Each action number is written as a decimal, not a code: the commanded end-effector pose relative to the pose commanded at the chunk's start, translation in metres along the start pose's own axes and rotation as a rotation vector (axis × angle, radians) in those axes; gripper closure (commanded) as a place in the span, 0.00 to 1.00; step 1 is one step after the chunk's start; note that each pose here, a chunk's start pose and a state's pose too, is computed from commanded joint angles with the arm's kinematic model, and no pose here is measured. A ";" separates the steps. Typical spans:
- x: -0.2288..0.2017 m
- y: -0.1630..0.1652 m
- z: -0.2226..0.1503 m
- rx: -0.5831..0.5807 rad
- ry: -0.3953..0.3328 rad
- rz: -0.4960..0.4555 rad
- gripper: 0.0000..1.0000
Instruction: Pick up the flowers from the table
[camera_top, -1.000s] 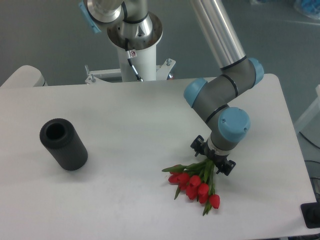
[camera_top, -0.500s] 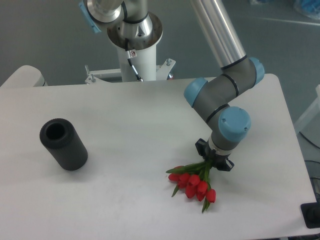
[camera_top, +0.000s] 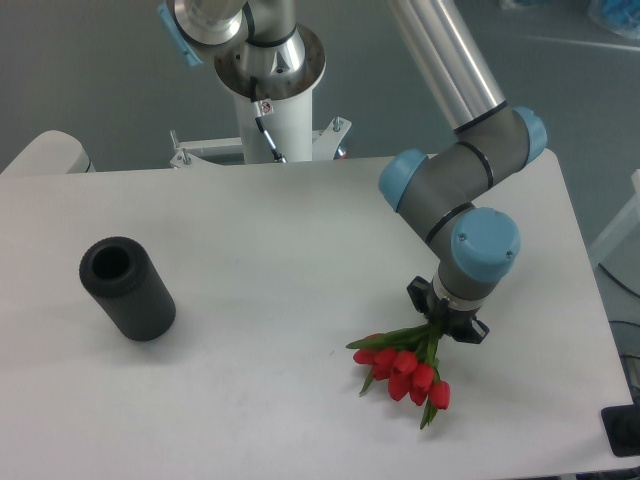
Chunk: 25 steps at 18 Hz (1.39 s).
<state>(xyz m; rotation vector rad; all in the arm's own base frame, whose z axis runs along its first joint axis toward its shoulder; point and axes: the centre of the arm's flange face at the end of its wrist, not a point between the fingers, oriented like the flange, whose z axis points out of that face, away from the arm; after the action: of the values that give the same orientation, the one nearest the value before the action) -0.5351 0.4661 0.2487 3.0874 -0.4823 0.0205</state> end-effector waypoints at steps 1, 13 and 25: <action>-0.002 -0.001 -0.006 -0.001 0.003 0.002 1.00; 0.014 -0.060 -0.024 -0.011 0.010 0.087 1.00; 0.049 -0.119 -0.016 -0.026 0.037 0.154 1.00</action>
<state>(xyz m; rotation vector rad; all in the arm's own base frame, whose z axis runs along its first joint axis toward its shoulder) -0.4521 0.5648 0.2635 3.0111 -0.7112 0.0720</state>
